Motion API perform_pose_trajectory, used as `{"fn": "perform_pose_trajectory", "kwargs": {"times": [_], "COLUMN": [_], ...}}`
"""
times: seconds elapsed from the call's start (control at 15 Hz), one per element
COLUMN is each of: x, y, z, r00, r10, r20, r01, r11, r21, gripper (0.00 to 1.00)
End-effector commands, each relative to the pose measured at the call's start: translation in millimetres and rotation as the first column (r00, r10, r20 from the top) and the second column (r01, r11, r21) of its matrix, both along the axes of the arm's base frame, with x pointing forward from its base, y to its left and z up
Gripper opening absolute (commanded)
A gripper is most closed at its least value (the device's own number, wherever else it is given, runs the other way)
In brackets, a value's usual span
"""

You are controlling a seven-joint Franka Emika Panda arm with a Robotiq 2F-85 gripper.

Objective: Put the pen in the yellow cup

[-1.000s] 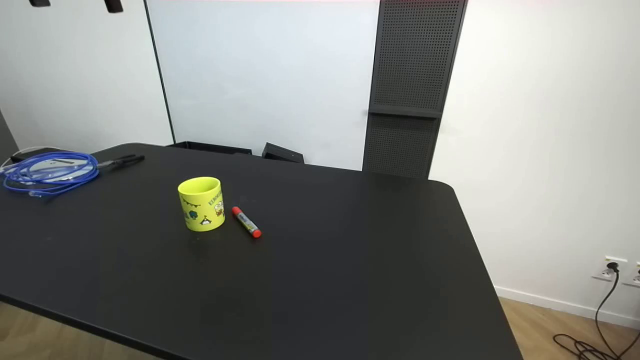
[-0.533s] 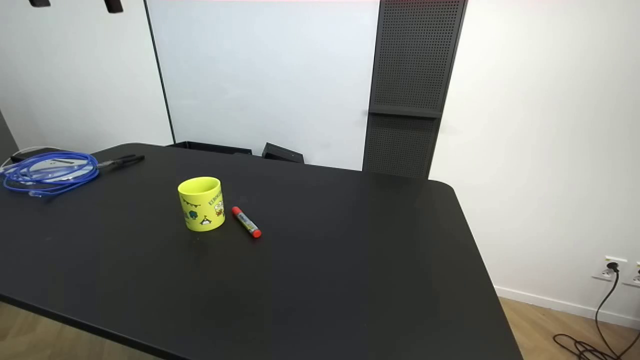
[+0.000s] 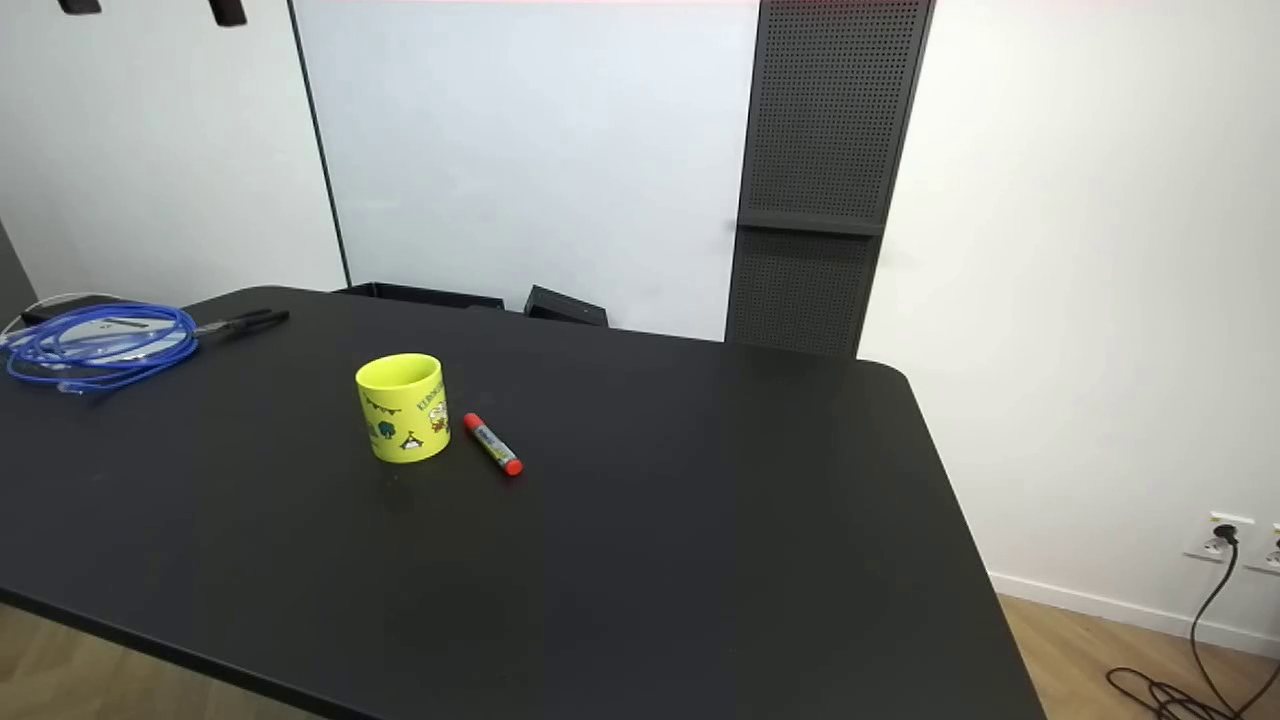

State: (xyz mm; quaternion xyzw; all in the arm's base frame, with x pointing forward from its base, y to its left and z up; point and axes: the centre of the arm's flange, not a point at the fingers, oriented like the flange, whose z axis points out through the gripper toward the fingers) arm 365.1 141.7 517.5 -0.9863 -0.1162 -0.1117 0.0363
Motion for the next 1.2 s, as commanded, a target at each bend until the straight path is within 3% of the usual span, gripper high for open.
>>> {"fn": "perform_pose_trajectory", "kwargs": {"times": [0.0, 0.27, 0.4, 0.87, 0.93, 1.0, 1.13], "x": [35, 56, 62, 107, 114, 86, 93], "y": [-66, -148, -178, -195, -195, -193, -193], "z": [-5, 8, 10, -33, -44, -34, -47], "r00": [0.992, 0.935, 0.922, 0.979, 0.980, 0.973, 0.975], "r10": [-0.107, -0.324, -0.354, -0.195, -0.184, -0.216, -0.212], "r20": [0.059, 0.143, 0.159, 0.060, 0.071, 0.077, 0.060], "r01": [0.111, 0.332, 0.367, 0.204, 0.196, 0.228, 0.220], "r11": [0.992, 0.943, 0.928, 0.948, 0.947, 0.948, 0.949], "r21": [-0.056, -0.037, -0.060, -0.246, -0.253, -0.222, -0.225], "gripper": [1.00, 1.00, 1.00, 1.00, 1.00, 1.00, 1.00]}}
